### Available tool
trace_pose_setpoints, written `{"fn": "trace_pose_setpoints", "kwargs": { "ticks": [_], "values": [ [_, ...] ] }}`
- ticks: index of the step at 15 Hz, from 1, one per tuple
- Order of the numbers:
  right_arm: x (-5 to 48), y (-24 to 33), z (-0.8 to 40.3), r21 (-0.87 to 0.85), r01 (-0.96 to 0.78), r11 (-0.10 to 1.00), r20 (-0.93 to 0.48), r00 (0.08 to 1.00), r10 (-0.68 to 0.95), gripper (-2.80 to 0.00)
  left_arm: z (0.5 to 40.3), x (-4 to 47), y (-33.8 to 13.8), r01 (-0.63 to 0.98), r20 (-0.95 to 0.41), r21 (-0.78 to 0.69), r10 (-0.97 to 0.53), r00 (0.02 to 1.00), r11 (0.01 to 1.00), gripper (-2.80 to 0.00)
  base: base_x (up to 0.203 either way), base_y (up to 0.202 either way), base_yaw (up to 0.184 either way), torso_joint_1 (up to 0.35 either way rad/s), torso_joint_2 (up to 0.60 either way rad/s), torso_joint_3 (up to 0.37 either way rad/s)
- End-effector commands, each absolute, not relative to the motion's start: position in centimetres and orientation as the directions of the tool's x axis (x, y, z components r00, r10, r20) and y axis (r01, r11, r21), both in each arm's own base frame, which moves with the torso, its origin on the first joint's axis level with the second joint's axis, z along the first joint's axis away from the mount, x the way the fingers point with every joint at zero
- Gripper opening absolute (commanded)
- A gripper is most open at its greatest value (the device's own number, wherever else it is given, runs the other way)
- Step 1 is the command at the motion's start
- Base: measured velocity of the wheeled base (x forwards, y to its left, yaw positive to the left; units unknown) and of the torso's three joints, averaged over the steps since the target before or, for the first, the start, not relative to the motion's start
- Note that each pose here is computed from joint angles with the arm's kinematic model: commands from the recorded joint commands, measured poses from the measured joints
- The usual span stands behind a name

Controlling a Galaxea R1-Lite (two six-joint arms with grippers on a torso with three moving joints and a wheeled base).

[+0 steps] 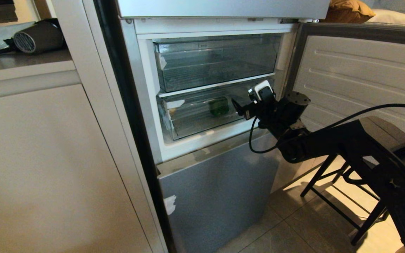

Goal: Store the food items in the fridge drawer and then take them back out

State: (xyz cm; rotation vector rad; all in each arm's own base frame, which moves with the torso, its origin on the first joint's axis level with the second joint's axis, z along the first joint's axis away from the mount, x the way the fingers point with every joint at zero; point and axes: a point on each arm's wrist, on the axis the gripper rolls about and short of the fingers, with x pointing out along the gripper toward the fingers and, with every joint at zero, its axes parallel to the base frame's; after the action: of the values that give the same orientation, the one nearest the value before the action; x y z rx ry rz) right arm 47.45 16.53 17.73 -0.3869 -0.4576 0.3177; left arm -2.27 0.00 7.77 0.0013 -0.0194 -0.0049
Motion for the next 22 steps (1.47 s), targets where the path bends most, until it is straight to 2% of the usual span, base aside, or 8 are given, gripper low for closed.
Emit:
{"fn": "trace_pose_setpoints", "kwargs": {
  "ticks": [1, 9, 22],
  "values": [
    [47.6, 16.3, 18.6, -0.428, -0.191, 0.883, 0.392, 0.842, 0.372, 0.00, 7.5, -2.2, 0.0, 0.005, 0.009, 0.000, -0.005, 1.000, 1.000, -2.80, 0.000, 0.000, 0.000, 0.000, 0.00, 0.000],
    [48.5, 16.6, 17.6, -0.438, -0.201, 0.876, 0.358, 0.855, 0.375, 0.00, 7.5, -2.2, 0.0, 0.005, 0.009, 0.002, -0.005, 1.000, 1.000, -2.80, 0.000, 0.000, 0.000, 0.000, 0.00, 0.000],
    [49.9, 17.1, 17.7, -0.433, -0.173, 0.885, 0.406, 0.839, 0.362, 0.00, 7.5, -2.2, 0.0, 0.005, 0.009, 0.002, -0.005, 1.000, 1.000, -2.80, 0.000, 0.000, 0.000, 0.000, 0.00, 0.000]
  ]
}}
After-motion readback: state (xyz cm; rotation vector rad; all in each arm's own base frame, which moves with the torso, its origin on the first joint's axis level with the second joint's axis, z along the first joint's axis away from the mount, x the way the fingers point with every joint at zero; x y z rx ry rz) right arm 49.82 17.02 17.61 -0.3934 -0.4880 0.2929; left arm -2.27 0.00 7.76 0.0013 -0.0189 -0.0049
